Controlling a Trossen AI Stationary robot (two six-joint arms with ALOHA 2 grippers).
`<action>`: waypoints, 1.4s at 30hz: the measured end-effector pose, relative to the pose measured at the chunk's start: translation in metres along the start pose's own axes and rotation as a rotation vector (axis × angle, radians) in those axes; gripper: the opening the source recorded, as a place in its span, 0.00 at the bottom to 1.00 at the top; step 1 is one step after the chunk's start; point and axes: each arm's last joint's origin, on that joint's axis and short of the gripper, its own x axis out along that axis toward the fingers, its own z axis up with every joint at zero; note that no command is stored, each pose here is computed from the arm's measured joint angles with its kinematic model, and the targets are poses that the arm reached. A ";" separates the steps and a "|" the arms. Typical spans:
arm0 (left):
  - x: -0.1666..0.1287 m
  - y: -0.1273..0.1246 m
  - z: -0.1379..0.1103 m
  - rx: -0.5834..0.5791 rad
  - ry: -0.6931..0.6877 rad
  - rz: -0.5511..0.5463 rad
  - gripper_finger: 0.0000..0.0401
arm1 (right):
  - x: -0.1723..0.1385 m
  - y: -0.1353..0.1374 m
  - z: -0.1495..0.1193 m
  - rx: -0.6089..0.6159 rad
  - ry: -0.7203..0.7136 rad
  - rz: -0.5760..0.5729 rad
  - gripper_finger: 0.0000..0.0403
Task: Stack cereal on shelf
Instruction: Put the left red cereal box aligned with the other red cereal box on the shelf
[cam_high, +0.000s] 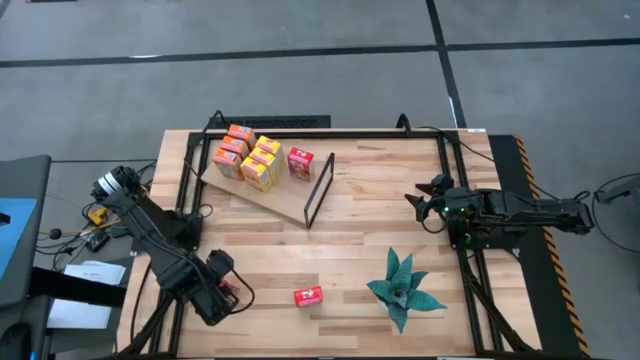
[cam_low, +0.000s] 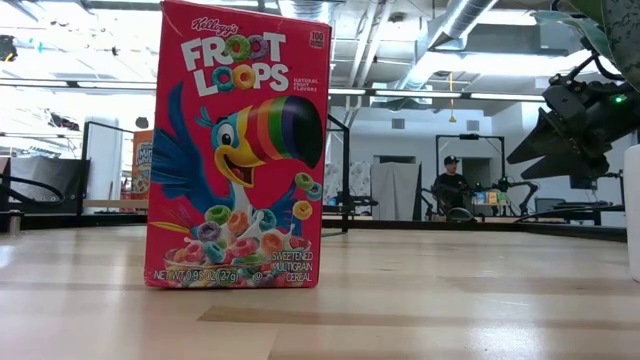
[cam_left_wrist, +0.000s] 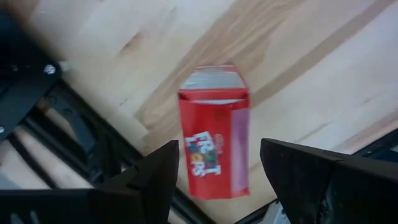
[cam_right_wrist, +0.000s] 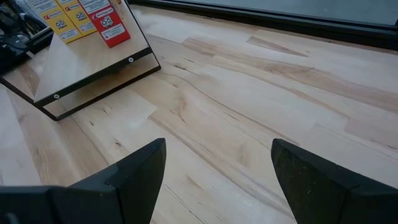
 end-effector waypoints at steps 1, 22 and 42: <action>0.001 -0.001 0.000 0.000 -0.003 -0.008 0.54 | 0.000 0.000 0.000 0.000 0.000 0.000 0.79; 0.021 0.002 0.002 -0.013 0.065 0.000 0.64 | 0.000 0.000 0.000 0.004 -0.005 0.006 0.79; 0.002 -0.002 -0.003 0.075 0.047 -0.026 0.64 | 0.000 0.001 0.001 0.006 -0.007 0.008 0.79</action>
